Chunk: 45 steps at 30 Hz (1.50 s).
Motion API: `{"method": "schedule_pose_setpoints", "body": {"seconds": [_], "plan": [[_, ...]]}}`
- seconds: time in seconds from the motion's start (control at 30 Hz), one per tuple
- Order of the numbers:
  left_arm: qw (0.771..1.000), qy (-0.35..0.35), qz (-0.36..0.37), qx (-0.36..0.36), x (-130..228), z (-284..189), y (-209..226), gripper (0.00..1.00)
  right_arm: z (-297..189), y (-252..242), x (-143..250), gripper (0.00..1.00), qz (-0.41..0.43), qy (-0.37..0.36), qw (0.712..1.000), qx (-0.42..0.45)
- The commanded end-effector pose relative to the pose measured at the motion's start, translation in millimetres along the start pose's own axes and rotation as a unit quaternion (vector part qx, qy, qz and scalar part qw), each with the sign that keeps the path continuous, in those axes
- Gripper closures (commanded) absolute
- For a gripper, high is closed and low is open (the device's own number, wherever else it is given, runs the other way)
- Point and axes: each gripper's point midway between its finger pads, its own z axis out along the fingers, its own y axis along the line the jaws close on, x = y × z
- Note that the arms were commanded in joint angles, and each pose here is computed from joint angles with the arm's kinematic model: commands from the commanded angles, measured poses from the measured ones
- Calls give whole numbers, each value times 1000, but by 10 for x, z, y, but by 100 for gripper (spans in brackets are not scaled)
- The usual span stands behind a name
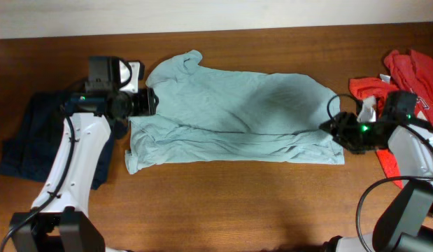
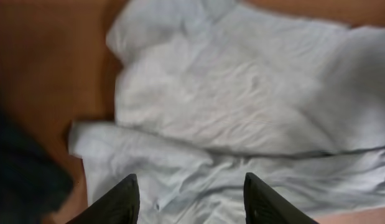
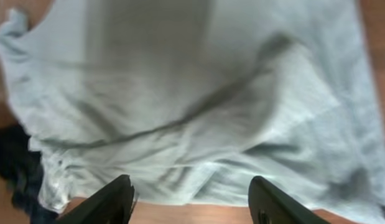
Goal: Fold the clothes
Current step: 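Grasp the shirt's top left and right corners with both grippers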
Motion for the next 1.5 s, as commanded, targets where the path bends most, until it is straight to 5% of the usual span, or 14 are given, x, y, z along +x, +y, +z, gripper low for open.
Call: {"method": "schedule_pose_setpoints", "body": {"seconds": [0.0, 0.23, 0.57, 1.03, 1.2, 1.33, 1.47], "plan": [[998, -28, 54, 21, -374, -92, -118, 46, -113, 427, -230, 32, -82, -24, 996, -32], [997, -17, 66, 20, -820, 384, -10, 42, -395, 749, -784, 15, -157, -117, 980, 27], [997, -8, 72, 34, -968, 1444, 170, 37, 81, 479, -1283, 15, -165, -149, 974, 33], [992, -50, 103, 55, -980, 2168, 85, 38, 470, 213, -1392, 14, -147, -137, 979, 36], [993, -34, 100, 47, -848, 2337, 145, 57, 463, 157, -1355, 14, -137, -128, 981, 40], [993, -36, 103, 47, -880, 2313, 136, 98, 470, 143, -1325, 14, -134, -122, 983, 41], [993, -32, 103, 49, -1084, 2076, 60, 100, 477, 128, -1288, 14, -129, -115, 984, 42]]}}
